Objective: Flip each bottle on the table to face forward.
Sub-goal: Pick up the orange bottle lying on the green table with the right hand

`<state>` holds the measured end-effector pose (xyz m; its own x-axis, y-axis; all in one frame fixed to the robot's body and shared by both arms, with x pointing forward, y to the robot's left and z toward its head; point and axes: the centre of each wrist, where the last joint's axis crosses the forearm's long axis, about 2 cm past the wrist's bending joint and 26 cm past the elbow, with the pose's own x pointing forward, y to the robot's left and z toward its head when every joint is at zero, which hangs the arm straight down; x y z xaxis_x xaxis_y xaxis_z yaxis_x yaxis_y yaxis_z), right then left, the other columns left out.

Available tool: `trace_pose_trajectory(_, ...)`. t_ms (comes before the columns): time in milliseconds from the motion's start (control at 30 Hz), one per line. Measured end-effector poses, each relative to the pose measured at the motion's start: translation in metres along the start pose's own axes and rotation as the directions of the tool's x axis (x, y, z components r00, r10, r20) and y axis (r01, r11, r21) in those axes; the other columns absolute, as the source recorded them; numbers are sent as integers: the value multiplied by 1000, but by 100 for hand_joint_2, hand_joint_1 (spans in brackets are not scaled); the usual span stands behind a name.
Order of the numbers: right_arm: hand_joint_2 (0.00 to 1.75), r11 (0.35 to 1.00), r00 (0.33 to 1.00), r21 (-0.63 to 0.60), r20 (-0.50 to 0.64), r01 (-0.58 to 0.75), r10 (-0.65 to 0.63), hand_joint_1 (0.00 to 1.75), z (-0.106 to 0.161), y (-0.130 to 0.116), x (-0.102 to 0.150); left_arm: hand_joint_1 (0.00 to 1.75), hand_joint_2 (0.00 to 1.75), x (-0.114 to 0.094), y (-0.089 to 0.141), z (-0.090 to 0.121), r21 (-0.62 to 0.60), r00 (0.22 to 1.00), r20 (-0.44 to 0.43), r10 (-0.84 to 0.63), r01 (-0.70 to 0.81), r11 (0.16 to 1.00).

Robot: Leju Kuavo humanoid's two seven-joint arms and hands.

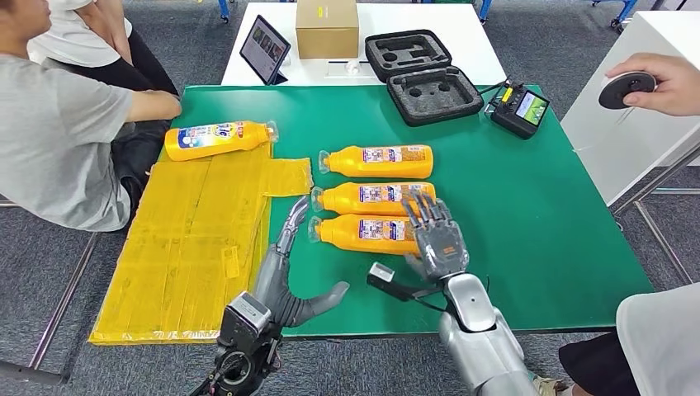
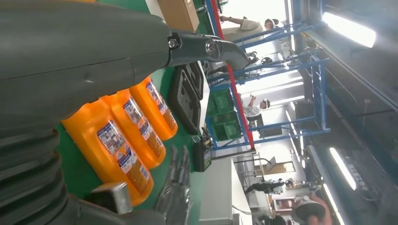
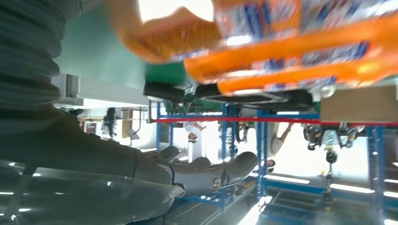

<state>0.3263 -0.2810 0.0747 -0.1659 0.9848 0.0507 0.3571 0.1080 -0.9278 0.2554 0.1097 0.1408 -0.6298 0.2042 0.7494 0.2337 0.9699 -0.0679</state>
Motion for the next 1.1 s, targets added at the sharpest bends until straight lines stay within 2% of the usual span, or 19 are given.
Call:
trace_pose_trajectory(367, 175, 1000, 999, 1, -48, 11, -11, 0, -13, 0, -17, 0, 175, 0, -3, -4, -19, 1000, 4, 23, -23, 1000)
trace_pose_trajectory(1100, 175, 990, 993, 75, -30, 120, -118, 0, -7, 18, -4, 0, 175, -10, -5, -7, -48, 999, -26, 35, -36, 998)
